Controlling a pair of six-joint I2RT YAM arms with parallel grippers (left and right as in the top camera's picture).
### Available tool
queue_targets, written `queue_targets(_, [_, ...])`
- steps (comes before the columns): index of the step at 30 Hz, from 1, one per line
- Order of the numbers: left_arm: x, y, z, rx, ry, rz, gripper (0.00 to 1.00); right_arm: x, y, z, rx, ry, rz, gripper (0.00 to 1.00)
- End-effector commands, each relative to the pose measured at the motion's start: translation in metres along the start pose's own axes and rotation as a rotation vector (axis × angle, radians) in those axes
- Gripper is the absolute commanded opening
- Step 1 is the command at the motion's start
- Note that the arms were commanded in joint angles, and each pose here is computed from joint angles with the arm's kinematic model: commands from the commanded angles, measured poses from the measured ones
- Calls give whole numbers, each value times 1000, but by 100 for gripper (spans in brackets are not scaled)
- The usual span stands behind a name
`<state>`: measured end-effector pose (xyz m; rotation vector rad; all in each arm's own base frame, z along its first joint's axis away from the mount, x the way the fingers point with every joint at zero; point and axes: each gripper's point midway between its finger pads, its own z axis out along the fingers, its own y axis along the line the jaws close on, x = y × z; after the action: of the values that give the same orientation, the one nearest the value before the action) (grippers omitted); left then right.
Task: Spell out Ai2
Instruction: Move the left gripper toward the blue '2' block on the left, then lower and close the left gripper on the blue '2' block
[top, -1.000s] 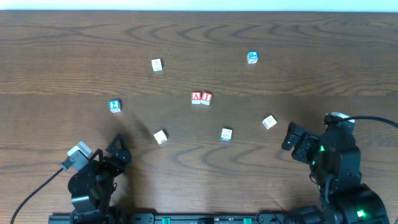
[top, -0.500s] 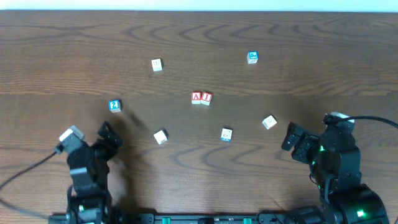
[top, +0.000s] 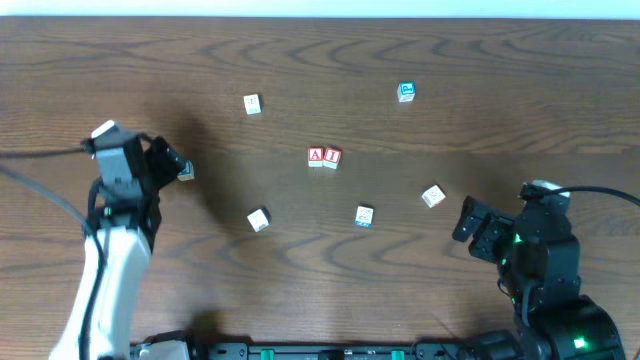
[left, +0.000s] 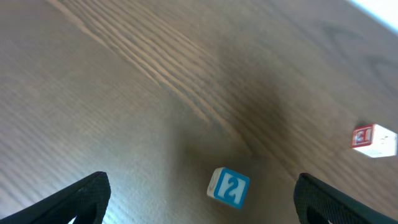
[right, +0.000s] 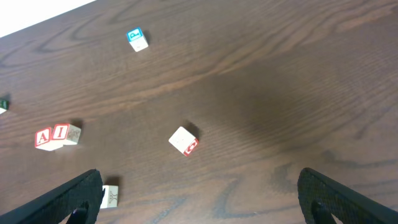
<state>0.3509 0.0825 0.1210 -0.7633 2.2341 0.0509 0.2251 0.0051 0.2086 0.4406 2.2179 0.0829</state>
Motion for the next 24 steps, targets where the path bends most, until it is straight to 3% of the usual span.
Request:
queue_targets(1, [-6, -17, 12, 29, 55, 68, 96, 0, -4, 1, 14, -4, 24, 99])
queue_targets(11, [31, -38, 33, -101, 225, 352, 96, 0, -4, 1, 14, -4, 25, 99])
queue_targets(24, [72, -24, 44, -161, 375, 411, 100, 0, -4, 1, 15, -3, 25, 99])
